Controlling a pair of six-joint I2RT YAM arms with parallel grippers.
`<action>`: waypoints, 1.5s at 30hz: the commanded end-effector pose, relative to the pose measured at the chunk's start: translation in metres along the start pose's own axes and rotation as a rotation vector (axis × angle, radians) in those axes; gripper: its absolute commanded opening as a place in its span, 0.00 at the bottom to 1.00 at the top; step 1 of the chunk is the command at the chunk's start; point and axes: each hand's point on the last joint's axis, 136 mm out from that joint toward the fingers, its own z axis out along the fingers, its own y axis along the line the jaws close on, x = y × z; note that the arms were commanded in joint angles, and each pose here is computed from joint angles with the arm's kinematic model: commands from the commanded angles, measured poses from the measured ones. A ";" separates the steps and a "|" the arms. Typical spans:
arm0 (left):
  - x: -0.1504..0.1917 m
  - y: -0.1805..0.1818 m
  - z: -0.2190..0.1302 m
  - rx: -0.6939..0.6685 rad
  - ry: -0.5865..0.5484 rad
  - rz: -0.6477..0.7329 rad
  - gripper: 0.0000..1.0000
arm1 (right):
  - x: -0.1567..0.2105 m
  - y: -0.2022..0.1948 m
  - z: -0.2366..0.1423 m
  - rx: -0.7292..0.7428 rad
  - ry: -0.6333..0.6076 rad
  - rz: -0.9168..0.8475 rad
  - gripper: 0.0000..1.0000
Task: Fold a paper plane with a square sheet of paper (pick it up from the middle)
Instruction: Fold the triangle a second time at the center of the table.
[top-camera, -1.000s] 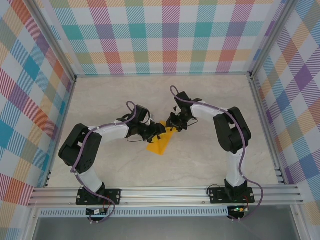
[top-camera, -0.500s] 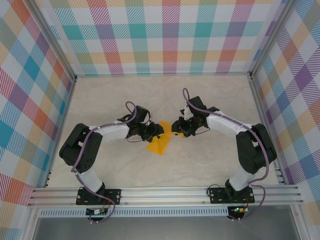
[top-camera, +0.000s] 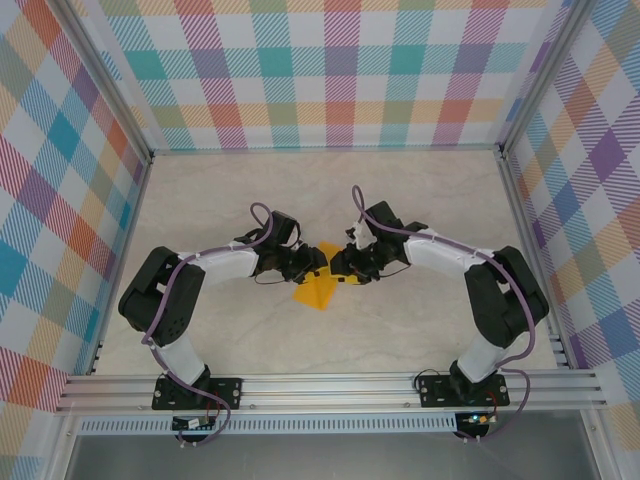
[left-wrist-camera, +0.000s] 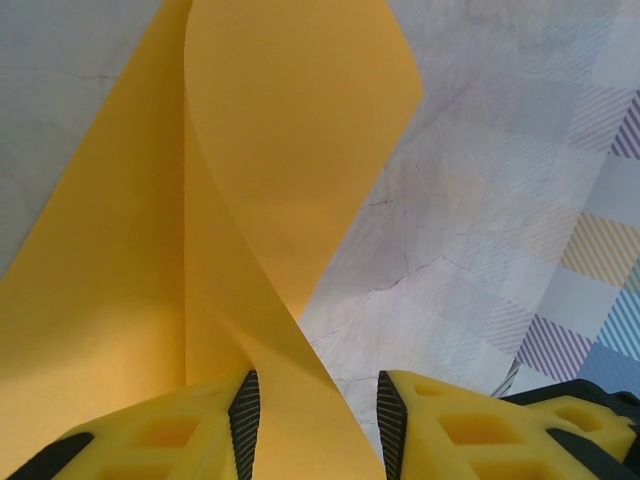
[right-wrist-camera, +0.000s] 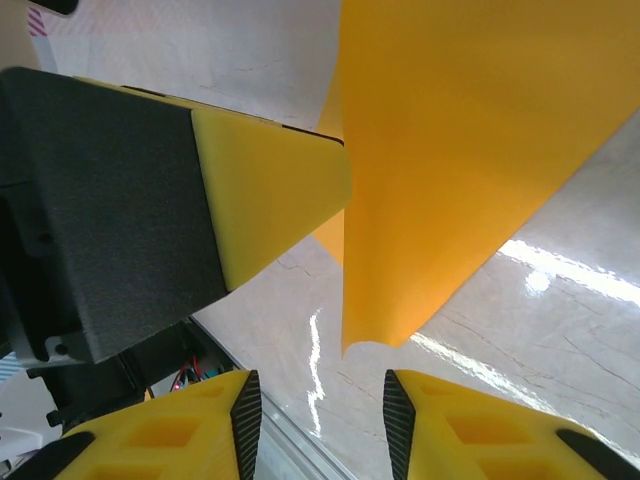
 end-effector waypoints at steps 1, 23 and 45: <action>0.002 0.004 0.003 -0.006 -0.002 -0.005 0.38 | -0.007 0.010 0.006 -0.028 0.010 -0.043 0.37; 0.002 0.000 -0.002 0.002 -0.012 -0.005 0.38 | -0.011 0.004 0.018 -0.025 0.033 -0.035 0.18; 0.007 -0.009 -0.019 0.020 -0.030 0.018 0.39 | -0.018 -0.021 0.024 0.088 0.008 -0.074 0.03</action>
